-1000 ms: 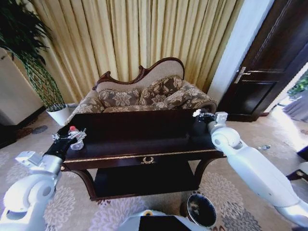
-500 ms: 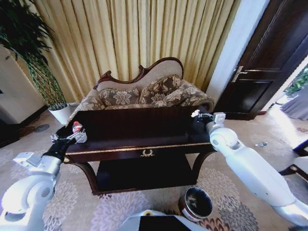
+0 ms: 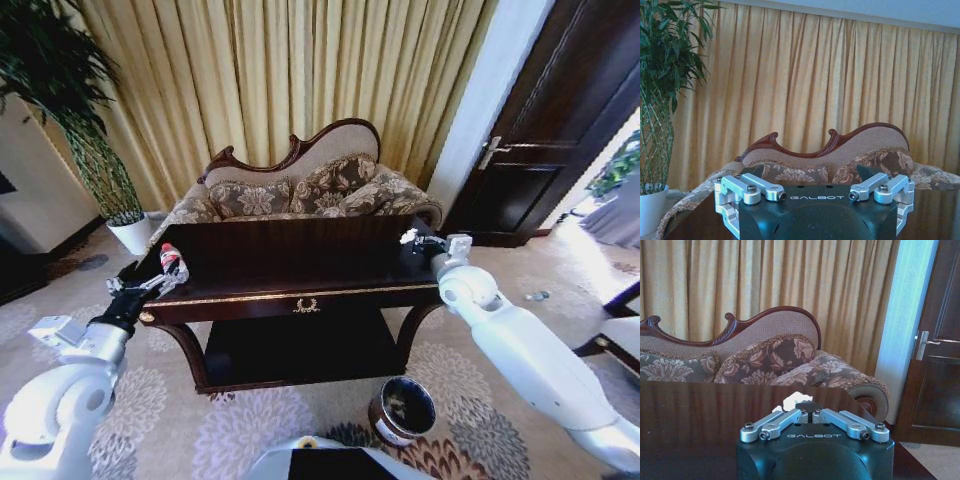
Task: Move to the front of the table and place the trash on the table into the trash bin.
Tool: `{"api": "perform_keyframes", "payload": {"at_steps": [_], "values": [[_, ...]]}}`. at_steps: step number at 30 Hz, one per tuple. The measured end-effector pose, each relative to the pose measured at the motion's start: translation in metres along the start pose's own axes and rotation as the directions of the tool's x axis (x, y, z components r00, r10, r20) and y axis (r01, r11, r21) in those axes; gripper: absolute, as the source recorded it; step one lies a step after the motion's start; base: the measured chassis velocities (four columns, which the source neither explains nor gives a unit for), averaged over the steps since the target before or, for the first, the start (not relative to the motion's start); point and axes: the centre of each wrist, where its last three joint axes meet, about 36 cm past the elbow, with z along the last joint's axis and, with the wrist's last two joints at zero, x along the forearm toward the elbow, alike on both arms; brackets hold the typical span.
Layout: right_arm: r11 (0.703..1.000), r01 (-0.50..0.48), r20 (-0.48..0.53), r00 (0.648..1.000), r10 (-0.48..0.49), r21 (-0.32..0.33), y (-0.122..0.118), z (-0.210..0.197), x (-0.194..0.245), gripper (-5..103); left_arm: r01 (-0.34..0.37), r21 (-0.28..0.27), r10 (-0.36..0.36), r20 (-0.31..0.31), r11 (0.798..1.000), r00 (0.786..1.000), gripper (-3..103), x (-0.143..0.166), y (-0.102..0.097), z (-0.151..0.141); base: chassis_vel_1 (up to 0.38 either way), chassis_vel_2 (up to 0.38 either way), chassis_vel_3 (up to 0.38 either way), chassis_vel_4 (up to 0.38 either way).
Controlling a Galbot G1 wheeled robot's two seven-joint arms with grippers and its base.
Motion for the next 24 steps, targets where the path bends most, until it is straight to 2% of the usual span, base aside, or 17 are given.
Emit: {"api": "perform_keyframes", "payload": {"at_steps": [24], "values": [[1.000, -0.015, -0.025, 1.000, 0.015, 0.006, -0.007, 0.017, 0.007, 0, -0.021, 0.000, 0.021, -0.003, 1.000, 1.000, 100, 0.000, -0.006, 0.000, 0.103, -0.107, -0.108, 0.100]]}}
